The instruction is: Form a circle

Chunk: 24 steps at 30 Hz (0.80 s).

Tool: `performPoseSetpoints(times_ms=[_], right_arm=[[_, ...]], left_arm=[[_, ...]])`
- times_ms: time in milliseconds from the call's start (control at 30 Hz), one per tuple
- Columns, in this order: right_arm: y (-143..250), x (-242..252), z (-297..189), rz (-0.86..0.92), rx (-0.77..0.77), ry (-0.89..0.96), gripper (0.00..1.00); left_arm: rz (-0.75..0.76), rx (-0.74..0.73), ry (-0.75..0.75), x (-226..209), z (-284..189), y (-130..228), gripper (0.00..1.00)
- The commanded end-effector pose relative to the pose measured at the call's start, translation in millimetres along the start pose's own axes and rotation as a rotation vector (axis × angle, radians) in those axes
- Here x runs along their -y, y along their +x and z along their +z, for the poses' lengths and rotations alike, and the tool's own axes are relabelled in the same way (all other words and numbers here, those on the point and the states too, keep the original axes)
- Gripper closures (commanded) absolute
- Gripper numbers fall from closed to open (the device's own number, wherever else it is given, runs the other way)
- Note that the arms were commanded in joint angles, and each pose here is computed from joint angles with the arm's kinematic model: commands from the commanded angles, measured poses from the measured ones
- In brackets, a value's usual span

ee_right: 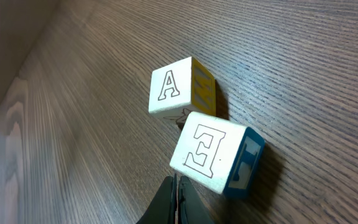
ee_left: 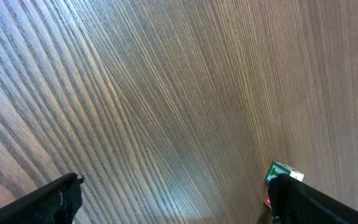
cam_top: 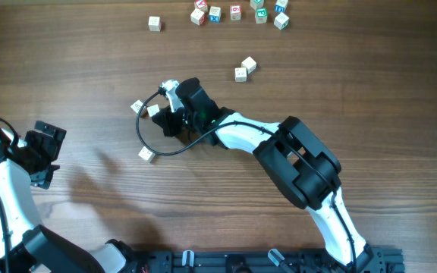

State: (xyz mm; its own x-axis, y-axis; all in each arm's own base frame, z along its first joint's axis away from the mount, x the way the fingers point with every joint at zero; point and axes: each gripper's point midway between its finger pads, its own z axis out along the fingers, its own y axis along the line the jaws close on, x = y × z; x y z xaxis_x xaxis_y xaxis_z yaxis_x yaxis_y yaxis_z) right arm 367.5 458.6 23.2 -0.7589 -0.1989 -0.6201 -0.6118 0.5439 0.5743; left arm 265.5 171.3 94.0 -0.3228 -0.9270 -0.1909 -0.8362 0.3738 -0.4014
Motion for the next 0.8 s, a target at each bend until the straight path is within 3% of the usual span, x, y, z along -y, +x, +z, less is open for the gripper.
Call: performPoseSetpoints(times_ms=[0, 133, 333, 467, 767], right_arm=[[6.6, 4.8, 5.4, -0.016, -0.016, -0.011, 0.96], [19.5, -1.5, 4.3, 0.012, -0.077, -0.054, 0.96], [29.4, 17.5, -12.5, 0.106, -0.152, 0.054, 0.96], [3.0, 58.6, -35.4, 0.102, -0.052, 0.314, 0.96], [-43.5, 60.8, -40.0, 0.027, 0.106, 0.287, 0.96]], left_arm=[[-0.012, -0.001, -0.018, -4.8, 2.3, 0.0, 0.00], [-0.012, -0.001, -0.017, -4.8, 2.3, 0.0, 0.00], [-0.012, -0.001, -0.018, -4.8, 2.3, 0.0, 0.00], [-0.012, -0.001, -0.018, -4.8, 2.3, 0.0, 0.00], [-0.012, -0.001, -0.018, -4.8, 2.3, 0.0, 0.00]])
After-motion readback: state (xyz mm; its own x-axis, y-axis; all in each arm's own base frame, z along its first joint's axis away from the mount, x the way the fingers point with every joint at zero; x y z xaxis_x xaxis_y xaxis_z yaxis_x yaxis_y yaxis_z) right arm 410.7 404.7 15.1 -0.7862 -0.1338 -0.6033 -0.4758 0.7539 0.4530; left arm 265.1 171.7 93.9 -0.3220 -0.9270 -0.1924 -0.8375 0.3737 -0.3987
